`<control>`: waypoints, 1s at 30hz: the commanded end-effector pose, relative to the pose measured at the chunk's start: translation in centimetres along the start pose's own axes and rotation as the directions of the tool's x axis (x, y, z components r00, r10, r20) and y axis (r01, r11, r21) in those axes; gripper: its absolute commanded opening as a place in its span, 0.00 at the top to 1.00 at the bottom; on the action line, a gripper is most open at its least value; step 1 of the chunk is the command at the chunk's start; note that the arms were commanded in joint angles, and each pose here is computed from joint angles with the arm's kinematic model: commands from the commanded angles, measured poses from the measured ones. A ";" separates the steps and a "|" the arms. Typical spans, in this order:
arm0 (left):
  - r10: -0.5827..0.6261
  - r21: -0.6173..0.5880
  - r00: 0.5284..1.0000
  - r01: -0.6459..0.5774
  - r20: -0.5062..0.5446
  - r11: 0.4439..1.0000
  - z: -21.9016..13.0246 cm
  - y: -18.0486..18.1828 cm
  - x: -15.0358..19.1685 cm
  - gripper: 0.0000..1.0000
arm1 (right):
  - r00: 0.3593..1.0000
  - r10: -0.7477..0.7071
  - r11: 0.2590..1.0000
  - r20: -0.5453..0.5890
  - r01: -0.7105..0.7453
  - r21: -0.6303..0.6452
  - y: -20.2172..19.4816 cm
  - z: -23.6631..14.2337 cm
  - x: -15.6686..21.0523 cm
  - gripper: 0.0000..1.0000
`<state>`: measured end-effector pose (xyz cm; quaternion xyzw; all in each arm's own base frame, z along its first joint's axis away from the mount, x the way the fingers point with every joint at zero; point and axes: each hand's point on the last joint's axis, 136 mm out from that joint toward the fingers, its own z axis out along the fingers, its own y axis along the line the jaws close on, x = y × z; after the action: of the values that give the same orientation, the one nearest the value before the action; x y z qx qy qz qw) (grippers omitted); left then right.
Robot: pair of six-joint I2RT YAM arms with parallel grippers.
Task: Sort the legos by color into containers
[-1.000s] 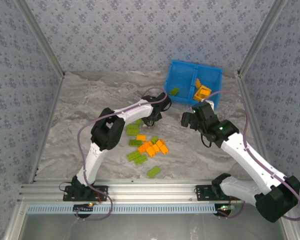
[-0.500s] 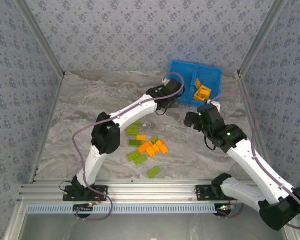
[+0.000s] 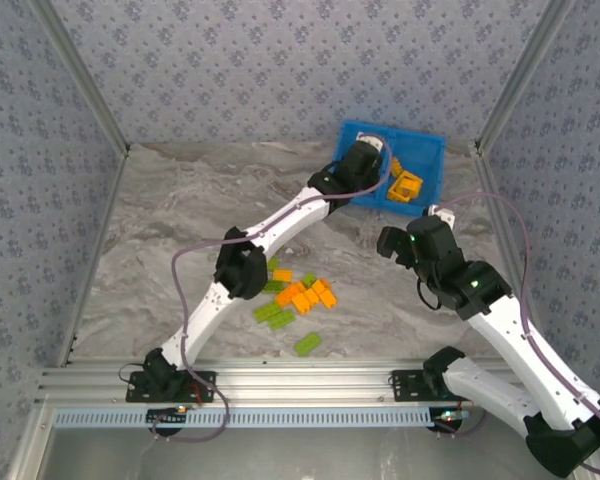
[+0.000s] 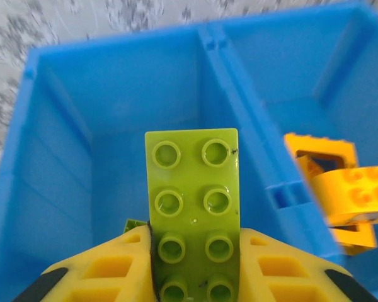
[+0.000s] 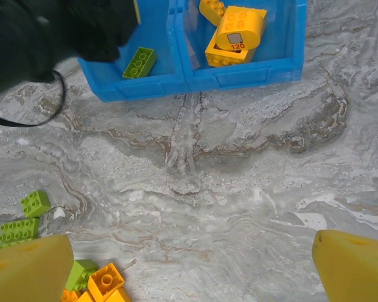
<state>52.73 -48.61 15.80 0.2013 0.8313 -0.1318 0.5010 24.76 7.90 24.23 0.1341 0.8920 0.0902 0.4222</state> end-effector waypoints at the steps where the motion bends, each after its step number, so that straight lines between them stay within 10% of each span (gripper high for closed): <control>1: -0.095 0.072 0.989 0.087 0.116 0.994 -0.5 0.8 -4.4 0.67 | 1.000 0.008 1.000 -0.016 -0.007 0.028 -0.7 0.0 0.8 0.00; 10: -0.126 0.089 0.980 0.113 0.156 0.990 -2.0 0.9 -6.8 0.40 | 1.000 0.008 1.000 -0.012 -0.008 0.010 -0.2 0.1 1.0 0.00; 21: -0.224 0.057 0.969 0.220 0.100 0.974 -15.4 3.9 -12.4 0.46 | 0.985 -0.166 0.976 -0.053 0.156 -0.150 3.6 1.2 2.7 0.00; 30: -0.155 -0.038 0.986 0.157 0.053 0.987 -26.9 10.2 -4.9 0.39 | 0.839 -0.504 0.841 -0.208 0.421 -0.340 11.8 5.3 9.5 0.00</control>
<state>39.40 -31.75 36.81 0.1153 0.8097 -0.2060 0.5372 24.77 18.90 17.63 -0.0965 0.9335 0.1138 0.3262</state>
